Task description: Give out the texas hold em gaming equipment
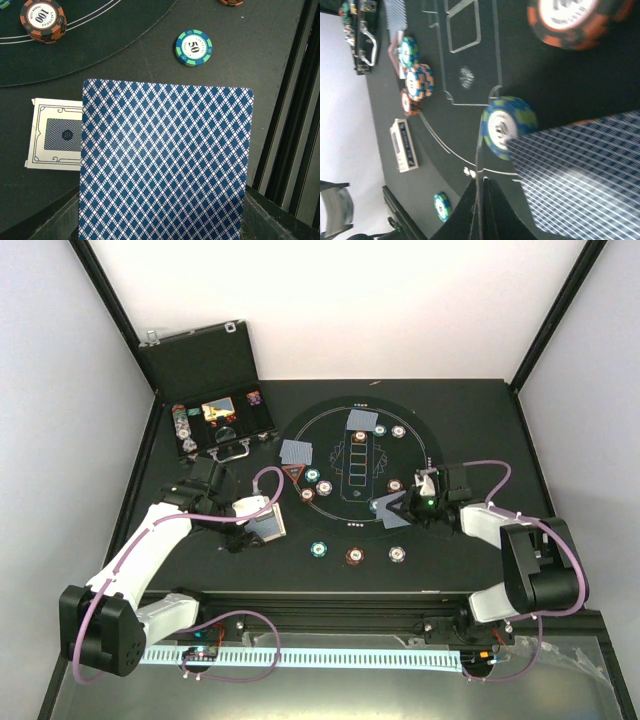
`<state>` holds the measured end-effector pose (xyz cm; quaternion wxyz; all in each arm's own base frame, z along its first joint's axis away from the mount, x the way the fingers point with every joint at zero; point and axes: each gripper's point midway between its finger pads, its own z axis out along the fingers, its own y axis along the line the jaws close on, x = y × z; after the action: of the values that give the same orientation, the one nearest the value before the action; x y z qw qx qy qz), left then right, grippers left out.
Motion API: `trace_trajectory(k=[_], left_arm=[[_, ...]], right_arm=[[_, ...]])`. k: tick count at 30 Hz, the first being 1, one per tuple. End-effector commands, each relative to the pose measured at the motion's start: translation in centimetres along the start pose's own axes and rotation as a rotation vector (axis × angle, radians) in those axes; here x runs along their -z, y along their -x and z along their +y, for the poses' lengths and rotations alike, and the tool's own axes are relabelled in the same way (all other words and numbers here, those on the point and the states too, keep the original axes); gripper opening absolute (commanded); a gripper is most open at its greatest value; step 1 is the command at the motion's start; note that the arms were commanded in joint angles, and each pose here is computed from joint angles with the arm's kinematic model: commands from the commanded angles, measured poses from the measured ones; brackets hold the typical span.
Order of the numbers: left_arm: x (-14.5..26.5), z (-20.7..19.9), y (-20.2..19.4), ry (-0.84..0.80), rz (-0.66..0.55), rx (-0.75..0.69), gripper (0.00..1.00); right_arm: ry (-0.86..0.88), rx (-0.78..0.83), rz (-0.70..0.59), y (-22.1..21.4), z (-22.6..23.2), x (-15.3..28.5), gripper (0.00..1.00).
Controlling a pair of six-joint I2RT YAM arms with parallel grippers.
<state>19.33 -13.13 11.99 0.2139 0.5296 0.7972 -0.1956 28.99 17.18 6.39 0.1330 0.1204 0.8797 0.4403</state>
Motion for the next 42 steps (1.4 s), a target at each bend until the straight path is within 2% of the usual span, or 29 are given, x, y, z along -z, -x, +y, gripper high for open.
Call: trace_trajectory(k=[1, 5, 10, 15, 19, 23, 28, 33, 37, 42], left_arm=[[0.5, 0.1, 0.7, 0.010, -0.024, -0.021, 0.02], [0.5, 0.0, 0.8, 0.007, -0.027, -0.020, 0.02], [0.6, 0.0, 0.8, 0.009, -0.027, -0.024, 0.01], [0.6, 0.1, 0.9, 0.009, -0.034, -0.027, 0.01], [0.6, 0.0, 1.1, 0.004, -0.039, -0.025, 0.02], [0.6, 0.0, 1.2, 0.001, -0.041, -0.022, 0.02], [0.7, -0.1, 1.1, 0.002, -0.039, -0.020, 0.01], [0.8, -0.2, 1.1, -0.001, -0.040, -0.017, 0.01], [1.0, -0.2, 1.3, 0.003, -0.043, -0.019, 0.02], [1.1, -0.2, 1.3, 0.005, -0.041, -0.023, 0.02]], right_arm=[[-0.087, 0.016, 0.008, -1.0, -2.3, 0.8, 0.09], [-0.166, 0.012, -0.010, -0.9, -3.3, 1.4, 0.16], [-0.281, 0.032, -0.063, -0.5, -3.8, 3.4, 0.43], [-0.358, 0.059, -0.146, 0.0, -3.0, 6.2, 0.57], [-0.255, 0.102, -0.168, -0.4, 0.8, 6.1, 0.72], [-0.062, 0.154, -0.080, -2.4, 6.9, 2.9, 0.84], [0.213, 0.228, 0.118, -7.3, 15.5, -1.9, 0.91], [0.374, 0.281, 0.299, -12.0, 21.2, -6.1, 0.92], [0.427, 0.296, 0.401, -15.0, 23.3, -8.7, 0.92], [0.451, 0.275, 0.469, -16.7, 23.7, -11.1, 0.89]])
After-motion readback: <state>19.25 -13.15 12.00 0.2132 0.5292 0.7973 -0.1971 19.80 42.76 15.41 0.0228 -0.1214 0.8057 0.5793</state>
